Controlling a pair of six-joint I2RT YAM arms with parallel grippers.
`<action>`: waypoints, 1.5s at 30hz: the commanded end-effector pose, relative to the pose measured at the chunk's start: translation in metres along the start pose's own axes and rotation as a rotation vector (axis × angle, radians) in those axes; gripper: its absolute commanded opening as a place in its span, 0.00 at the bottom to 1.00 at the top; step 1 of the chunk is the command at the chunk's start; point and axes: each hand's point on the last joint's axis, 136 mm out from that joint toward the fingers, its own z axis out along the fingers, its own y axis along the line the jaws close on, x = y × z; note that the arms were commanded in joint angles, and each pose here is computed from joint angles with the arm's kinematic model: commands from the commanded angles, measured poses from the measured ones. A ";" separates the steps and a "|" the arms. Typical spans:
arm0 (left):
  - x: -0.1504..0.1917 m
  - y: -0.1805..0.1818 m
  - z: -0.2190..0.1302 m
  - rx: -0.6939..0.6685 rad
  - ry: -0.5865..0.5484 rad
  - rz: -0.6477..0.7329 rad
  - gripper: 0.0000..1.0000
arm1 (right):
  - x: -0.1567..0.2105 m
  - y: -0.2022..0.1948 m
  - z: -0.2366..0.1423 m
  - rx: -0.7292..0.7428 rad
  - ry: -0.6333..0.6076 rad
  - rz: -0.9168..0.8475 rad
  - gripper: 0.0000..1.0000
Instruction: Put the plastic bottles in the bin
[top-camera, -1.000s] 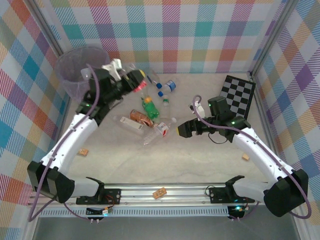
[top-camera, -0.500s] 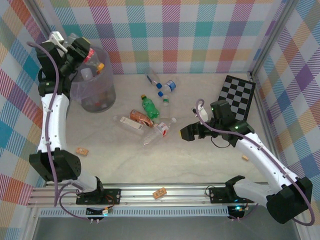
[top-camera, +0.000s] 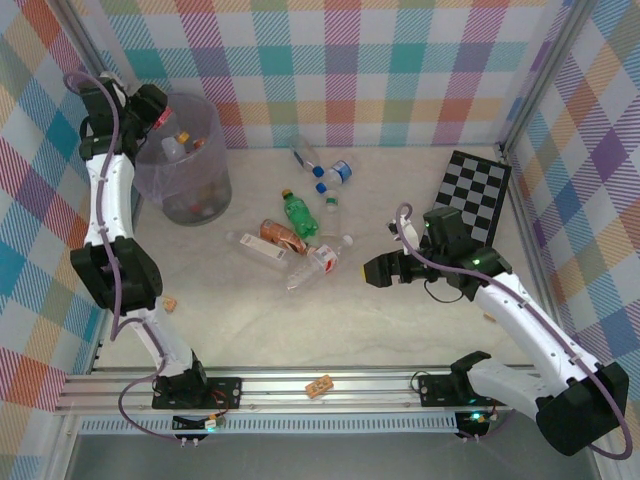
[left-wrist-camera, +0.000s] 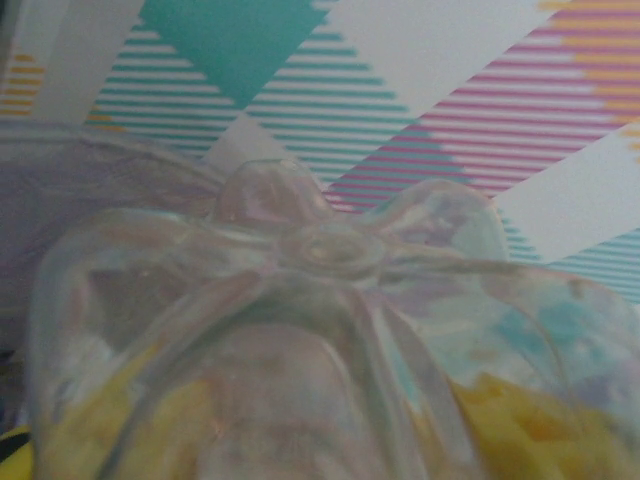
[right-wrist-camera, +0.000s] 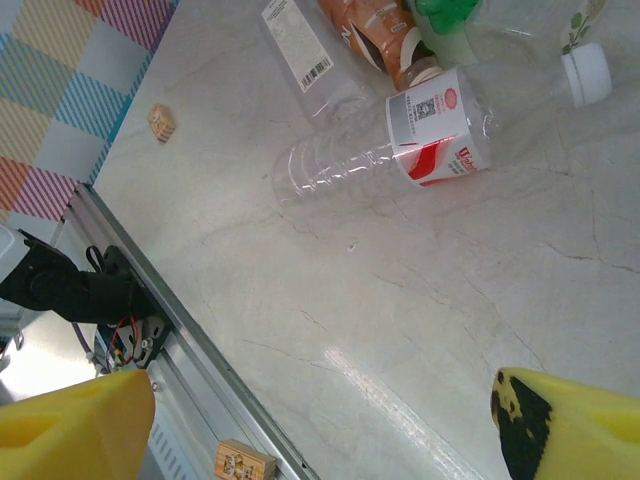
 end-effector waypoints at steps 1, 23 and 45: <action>0.011 0.008 0.000 -0.055 0.060 0.112 0.19 | 0.002 -0.001 -0.003 0.009 -0.005 0.011 0.88; 0.117 0.033 0.033 -0.120 0.382 0.325 0.63 | 0.008 -0.016 0.005 0.065 0.023 0.045 0.88; 0.037 -0.024 -0.044 -0.136 0.175 0.522 0.96 | -0.004 -0.045 0.036 0.184 -0.038 0.432 0.89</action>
